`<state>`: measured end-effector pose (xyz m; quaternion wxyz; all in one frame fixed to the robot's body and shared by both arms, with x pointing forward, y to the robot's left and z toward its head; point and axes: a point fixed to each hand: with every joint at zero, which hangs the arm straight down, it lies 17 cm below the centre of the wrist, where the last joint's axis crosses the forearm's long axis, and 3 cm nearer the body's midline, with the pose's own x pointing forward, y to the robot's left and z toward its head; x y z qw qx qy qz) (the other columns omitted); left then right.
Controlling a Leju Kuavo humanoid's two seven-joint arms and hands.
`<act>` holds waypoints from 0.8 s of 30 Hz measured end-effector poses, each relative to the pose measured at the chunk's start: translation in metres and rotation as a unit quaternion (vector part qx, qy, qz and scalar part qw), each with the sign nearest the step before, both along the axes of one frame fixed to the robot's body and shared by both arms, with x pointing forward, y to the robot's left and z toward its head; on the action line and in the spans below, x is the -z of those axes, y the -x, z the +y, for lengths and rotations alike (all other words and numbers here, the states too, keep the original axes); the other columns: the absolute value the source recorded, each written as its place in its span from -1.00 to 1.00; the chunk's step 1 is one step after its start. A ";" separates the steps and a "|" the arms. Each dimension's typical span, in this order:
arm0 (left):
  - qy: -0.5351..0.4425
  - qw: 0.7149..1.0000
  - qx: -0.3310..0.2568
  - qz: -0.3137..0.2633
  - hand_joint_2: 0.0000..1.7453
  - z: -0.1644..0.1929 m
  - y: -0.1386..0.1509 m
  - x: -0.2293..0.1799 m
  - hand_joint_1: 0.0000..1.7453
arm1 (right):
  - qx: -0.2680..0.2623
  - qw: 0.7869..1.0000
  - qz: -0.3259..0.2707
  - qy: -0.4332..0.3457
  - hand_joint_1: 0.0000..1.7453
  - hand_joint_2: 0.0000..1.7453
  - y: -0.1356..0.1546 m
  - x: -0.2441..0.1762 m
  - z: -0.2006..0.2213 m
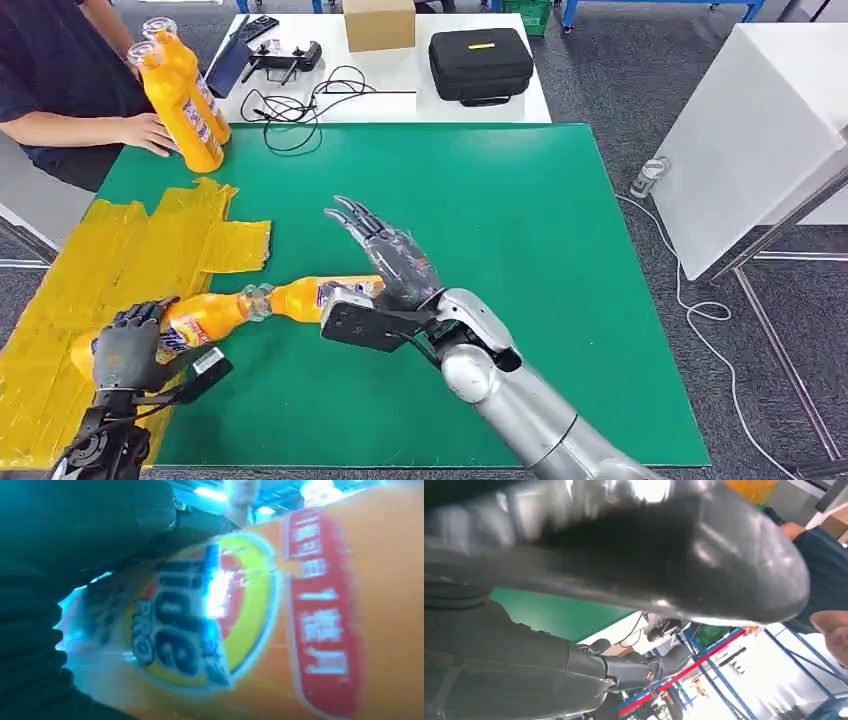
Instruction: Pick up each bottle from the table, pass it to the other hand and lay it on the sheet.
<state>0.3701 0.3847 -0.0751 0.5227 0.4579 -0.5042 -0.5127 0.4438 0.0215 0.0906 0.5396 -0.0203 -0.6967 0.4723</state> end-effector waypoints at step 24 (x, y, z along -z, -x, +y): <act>0.149 0.978 -0.062 -0.133 -1.00 0.028 -0.021 -0.060 -1.00 | 0.017 0.998 0.024 0.053 -1.00 1.00 -0.006 0.035 -0.018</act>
